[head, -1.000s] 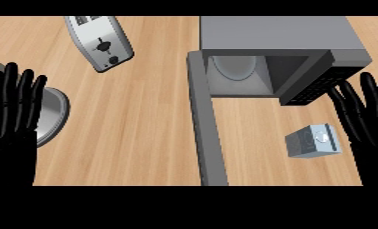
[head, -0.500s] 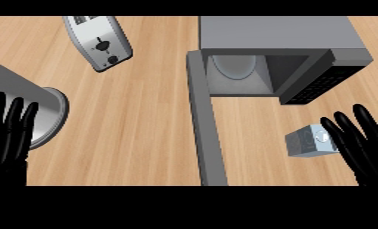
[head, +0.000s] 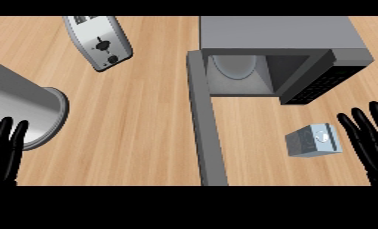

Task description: Pick up the milk, place it into the microwave and close the microwave

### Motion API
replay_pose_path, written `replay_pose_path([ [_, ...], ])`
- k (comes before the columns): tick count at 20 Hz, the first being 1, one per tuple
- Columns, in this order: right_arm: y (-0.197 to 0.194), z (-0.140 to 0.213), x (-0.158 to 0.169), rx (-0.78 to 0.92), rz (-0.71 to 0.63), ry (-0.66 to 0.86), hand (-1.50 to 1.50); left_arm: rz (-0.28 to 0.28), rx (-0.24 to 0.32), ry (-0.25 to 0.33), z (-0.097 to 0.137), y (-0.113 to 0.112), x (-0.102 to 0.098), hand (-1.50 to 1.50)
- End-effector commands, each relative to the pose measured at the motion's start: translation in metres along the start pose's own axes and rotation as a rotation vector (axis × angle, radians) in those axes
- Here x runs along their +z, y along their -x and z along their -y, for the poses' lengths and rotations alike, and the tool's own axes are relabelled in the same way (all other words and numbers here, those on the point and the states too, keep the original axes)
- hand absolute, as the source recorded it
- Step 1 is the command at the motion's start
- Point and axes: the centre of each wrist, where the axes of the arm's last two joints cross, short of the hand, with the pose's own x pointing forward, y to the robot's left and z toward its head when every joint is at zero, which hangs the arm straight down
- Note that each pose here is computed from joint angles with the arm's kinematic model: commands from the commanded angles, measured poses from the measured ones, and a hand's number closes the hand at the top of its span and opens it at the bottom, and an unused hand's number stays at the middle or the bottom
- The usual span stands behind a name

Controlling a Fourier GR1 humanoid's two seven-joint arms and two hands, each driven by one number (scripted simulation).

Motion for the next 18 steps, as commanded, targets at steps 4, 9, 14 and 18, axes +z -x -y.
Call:
replay_pose_path([
  [4,0.025,0.016,-0.002,0.04,-0.044,0.077,-1.5,-0.004,0.009,0.009,0.003,-0.021,0.013,-1.5],
  [9,0.049,0.034,-0.005,0.05,-0.093,0.107,-1.5,0.014,-0.017,0.024,-0.006,-0.02,0.021,-1.5],
  [14,0.069,0.051,0.034,0.069,-0.136,0.143,-1.5,0.001,-0.002,0.016,-0.006,0.005,0.019,-1.5],
  [18,0.086,0.088,0.022,0.088,-0.131,0.187,-1.5,0.005,-0.004,0.036,-0.026,-0.007,0.027,-1.5],
])
